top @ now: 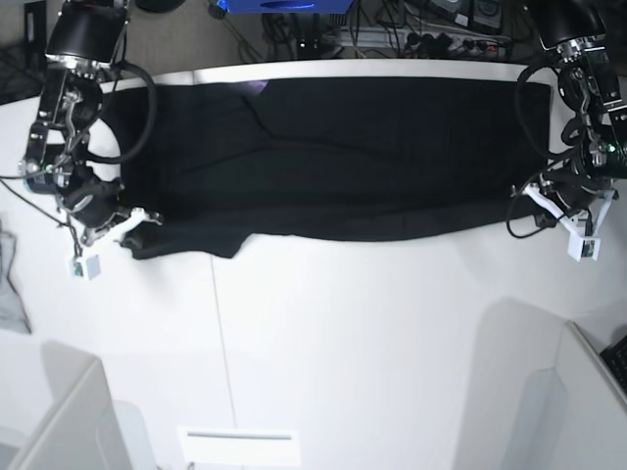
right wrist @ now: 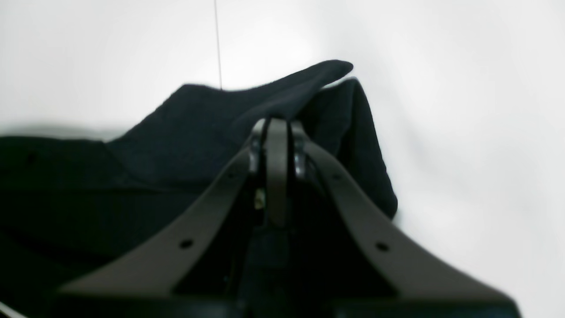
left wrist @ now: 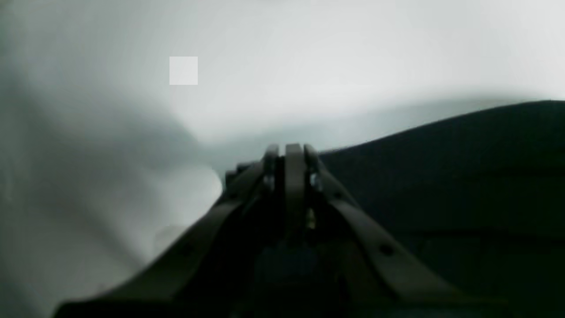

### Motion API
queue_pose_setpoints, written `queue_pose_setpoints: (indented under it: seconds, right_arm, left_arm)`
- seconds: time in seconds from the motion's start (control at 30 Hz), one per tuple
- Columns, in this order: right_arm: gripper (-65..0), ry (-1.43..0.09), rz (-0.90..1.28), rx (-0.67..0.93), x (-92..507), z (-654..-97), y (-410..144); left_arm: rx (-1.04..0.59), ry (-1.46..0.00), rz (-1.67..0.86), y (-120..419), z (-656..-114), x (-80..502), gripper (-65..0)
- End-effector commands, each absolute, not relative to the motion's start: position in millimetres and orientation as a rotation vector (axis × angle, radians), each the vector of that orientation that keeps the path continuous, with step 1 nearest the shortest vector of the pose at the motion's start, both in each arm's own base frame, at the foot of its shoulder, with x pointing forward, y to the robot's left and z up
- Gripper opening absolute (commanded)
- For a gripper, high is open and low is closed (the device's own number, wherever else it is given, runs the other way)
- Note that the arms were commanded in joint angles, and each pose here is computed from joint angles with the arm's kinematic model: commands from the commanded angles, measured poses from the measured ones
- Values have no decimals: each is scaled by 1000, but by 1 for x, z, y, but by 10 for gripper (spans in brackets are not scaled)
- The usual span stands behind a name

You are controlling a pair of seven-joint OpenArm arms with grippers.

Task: Fold the T-shirt properly
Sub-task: 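Fold the hem over toward the collar edge with both grippers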

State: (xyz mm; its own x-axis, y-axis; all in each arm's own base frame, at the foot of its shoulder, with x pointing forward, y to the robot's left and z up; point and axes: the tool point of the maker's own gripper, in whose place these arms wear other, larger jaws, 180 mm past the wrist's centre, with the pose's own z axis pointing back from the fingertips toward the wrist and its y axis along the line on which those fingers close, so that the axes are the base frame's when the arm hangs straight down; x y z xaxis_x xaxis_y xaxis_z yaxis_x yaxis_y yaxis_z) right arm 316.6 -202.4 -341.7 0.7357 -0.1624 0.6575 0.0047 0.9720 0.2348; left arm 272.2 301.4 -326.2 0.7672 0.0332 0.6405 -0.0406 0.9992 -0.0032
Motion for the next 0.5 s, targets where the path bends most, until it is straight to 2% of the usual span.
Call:
queue_pose_setpoints:
  seconds: [0.0,0.27,0.47]
  right_arm:
    - [-650,-800,-77,218,324,-324,-205]
    - [-650,-786,-111,174,299,-314,-223]
    - [-650,-760,-130,166,276,-318,-223]
  left_arm:
    - [31,-732,22,306,-314,276,-650]
    - [73,-752,20,311,-302,260,-650]
    - [83,-699,24,316,-314,241,-650]
